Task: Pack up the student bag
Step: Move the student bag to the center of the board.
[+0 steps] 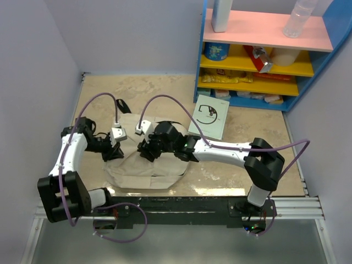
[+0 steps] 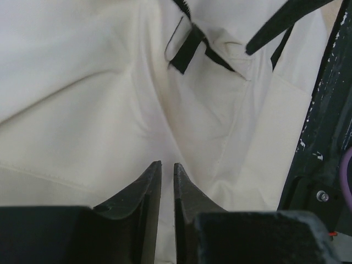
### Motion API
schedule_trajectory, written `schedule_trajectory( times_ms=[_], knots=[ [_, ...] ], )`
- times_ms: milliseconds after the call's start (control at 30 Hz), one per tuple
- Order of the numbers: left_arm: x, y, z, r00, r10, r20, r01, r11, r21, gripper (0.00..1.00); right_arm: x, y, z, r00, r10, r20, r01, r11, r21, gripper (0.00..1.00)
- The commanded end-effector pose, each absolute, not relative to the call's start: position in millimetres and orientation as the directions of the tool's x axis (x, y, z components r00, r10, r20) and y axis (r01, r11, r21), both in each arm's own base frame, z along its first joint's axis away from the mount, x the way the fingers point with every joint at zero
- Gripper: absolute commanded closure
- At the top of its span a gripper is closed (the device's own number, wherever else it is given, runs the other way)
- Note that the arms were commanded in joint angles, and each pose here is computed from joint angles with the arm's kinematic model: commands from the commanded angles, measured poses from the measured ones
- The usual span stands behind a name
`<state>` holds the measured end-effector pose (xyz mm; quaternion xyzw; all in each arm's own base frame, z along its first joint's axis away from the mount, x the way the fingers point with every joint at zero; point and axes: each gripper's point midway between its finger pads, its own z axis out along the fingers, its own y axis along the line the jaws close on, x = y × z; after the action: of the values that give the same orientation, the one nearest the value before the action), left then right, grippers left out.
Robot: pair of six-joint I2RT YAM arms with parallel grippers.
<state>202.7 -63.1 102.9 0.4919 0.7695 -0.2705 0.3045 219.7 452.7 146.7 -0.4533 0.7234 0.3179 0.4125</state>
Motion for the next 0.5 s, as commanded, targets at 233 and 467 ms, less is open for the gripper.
schedule_trajectory(
  times_ms=[233, 467],
  knots=[
    [227, -22, 90, -0.414, 0.514, -0.751, 0.867, 0.475, -0.153, 0.76, 222, 474, 154, -0.15, -0.447, -0.882, -0.948, 0.32, -0.001, 0.42],
    [253, -5, 92, -0.415, 0.514, -0.751, 0.809, 0.585, -0.048, 0.75, 227, 476, 123, -0.174, -0.499, -0.849, -0.94, 0.341, -0.008, 0.43]
  ],
)
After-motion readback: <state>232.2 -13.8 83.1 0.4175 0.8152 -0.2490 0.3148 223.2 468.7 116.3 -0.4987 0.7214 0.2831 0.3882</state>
